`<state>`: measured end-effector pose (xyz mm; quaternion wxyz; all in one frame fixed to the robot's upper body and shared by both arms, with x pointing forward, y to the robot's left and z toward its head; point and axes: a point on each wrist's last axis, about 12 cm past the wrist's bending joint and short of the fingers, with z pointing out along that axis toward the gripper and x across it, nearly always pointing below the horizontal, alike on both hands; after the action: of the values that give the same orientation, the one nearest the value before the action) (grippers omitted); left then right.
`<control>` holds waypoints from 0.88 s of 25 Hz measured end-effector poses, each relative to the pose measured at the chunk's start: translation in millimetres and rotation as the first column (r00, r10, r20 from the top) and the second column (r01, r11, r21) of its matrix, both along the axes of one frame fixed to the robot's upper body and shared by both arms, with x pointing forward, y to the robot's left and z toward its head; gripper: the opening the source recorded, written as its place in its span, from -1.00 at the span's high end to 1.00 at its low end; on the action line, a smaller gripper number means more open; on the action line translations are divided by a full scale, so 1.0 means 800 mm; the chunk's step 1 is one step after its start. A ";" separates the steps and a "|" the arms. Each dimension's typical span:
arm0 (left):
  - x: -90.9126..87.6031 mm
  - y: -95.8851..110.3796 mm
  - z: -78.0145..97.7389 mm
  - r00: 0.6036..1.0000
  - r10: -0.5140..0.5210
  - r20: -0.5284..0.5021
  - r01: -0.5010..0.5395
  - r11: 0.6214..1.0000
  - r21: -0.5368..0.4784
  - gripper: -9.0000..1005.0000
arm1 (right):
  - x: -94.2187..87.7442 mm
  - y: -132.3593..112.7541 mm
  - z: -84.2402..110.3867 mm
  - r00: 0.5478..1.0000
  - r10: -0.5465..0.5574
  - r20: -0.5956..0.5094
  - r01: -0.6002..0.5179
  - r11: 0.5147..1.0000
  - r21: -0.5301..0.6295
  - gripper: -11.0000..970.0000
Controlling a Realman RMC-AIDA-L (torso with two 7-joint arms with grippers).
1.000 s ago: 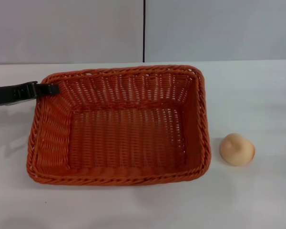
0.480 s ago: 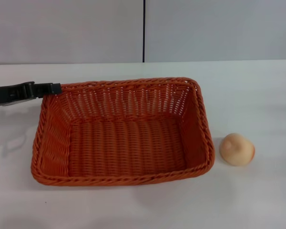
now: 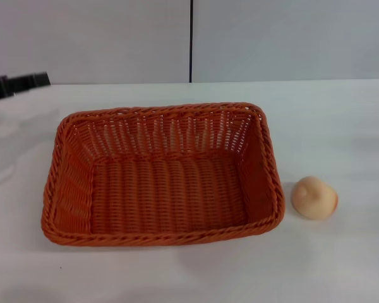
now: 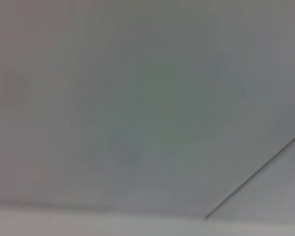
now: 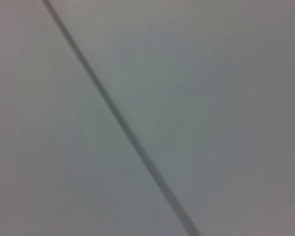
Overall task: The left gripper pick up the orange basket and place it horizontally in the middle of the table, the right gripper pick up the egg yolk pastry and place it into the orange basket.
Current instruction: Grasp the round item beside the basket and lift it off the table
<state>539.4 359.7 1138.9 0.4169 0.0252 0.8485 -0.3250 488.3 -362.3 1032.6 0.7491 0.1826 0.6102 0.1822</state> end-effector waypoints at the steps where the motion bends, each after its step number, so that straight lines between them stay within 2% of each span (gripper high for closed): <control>1: 0.001 0.000 0.003 0.999 -0.008 0.043 0.009 1.000 -0.011 -0.24 | 0.001 -0.001 0.004 0.999 0.045 0.009 -0.046 0.999 0.007 -0.22; 2: 0.002 -0.001 0.005 0.990 -0.025 0.142 0.032 0.998 -0.045 -0.24 | 0.004 -0.006 0.015 0.991 0.135 0.023 -0.135 0.991 0.002 -0.22; 3: 0.002 -0.001 0.005 0.990 -0.025 0.142 0.032 0.998 -0.045 -0.24 | 0.004 -0.006 0.015 0.991 0.135 0.023 -0.135 0.991 0.002 -0.22; 5: 0.003 -0.004 0.008 0.952 -0.018 0.307 0.055 0.992 -0.111 -0.25 | 0.009 -0.011 0.028 0.969 0.247 0.017 -0.247 0.969 -0.014 -0.22; 6: 0.002 -0.005 0.007 0.939 -0.013 0.343 0.061 0.990 -0.129 -0.25 | 0.012 -0.013 0.035 0.953 0.302 0.004 -0.302 0.953 -0.022 -0.22; 7: 0.001 -0.005 0.008 0.921 -0.008 0.389 0.068 0.987 -0.143 -0.25 | 0.020 -0.019 0.053 0.905 0.422 -0.045 -0.424 0.905 -0.041 -0.22; 8: -0.001 -0.007 0.008 0.895 -0.002 0.446 0.084 0.983 -0.163 -0.25 | 0.025 -0.021 0.062 0.875 0.478 -0.077 -0.482 0.875 -0.048 -0.22; 9: -0.003 -0.009 0.009 0.872 -0.002 0.490 0.099 0.980 -0.173 -0.26 | 0.025 -0.021 0.062 0.875 0.478 -0.077 -0.482 0.875 -0.048 -0.22; 10: -0.005 -0.013 0.010 0.838 -0.012 0.545 0.127 0.976 -0.174 -0.26 | 0.029 -0.023 0.071 0.843 0.527 -0.109 -0.535 0.843 -0.055 -0.22; 11: -0.006 -0.016 0.011 0.817 -0.022 0.576 0.147 0.974 -0.171 -0.26 | 0.033 -0.023 0.081 0.800 0.581 -0.150 -0.593 0.803 -0.057 -0.22; 12: -0.007 -0.026 0.012 0.768 -0.050 0.639 0.198 0.967 -0.163 -0.26 | 0.045 -0.021 0.103 0.695 0.674 -0.250 -0.704 0.709 -0.041 -0.22; 13: -0.007 -0.026 0.012 0.768 -0.050 0.639 0.198 0.967 -0.163 -0.27 | 0.050 -0.018 0.114 0.637 0.708 -0.306 -0.750 0.660 -0.034 -0.22; 14: -0.007 -0.029 0.013 0.752 -0.059 0.657 0.213 0.964 -0.158 -0.27 | 0.050 -0.018 0.114 0.637 0.708 -0.306 -0.750 0.660 -0.034 -0.22; 16: -0.008 -0.041 0.012 0.695 -0.097 0.712 0.265 0.956 -0.129 -0.27 | 0.062 -0.013 0.135 0.526 0.748 -0.404 -0.818 0.575 0.001 -0.22; 17: -0.009 -0.052 0.010 0.655 -0.123 0.745 0.303 0.947 -0.110 -0.28 | 0.071 -0.004 0.154 0.399 0.770 -0.498 -0.874 0.483 0.046 -0.22; 18: -0.009 -0.056 0.009 0.640 -0.130 0.757 0.318 0.942 -0.107 -0.28 | 0.075 0.000 0.161 0.342 0.774 -0.534 -0.894 0.443 0.069 -0.22; 19: -0.009 -0.060 0.007 0.630 -0.135 0.765 0.330 0.938 -0.106 -0.28 | 0.075 0.000 0.161 0.342 0.774 -0.534 -0.894 0.443 0.069 -0.22; 21: -0.009 -0.063 0.006 0.621 -0.138 0.772 0.338 0.935 -0.105 -0.29 | 0.083 0.011 0.175 0.224 0.765 -0.604 -0.924 0.364 0.119 -0.22; 22: -0.008 -0.068 0.004 0.607 -0.141 0.782 0.348 0.932 -0.102 -0.29 | 0.091 0.021 0.184 0.141 0.741 -0.657 -0.938 0.312 0.151 -0.22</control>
<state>532.9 305.5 1142.4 0.6861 0.2249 0.5343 -0.4397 561.0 -345.5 1180.0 0.2781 -0.2634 0.8287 0.4081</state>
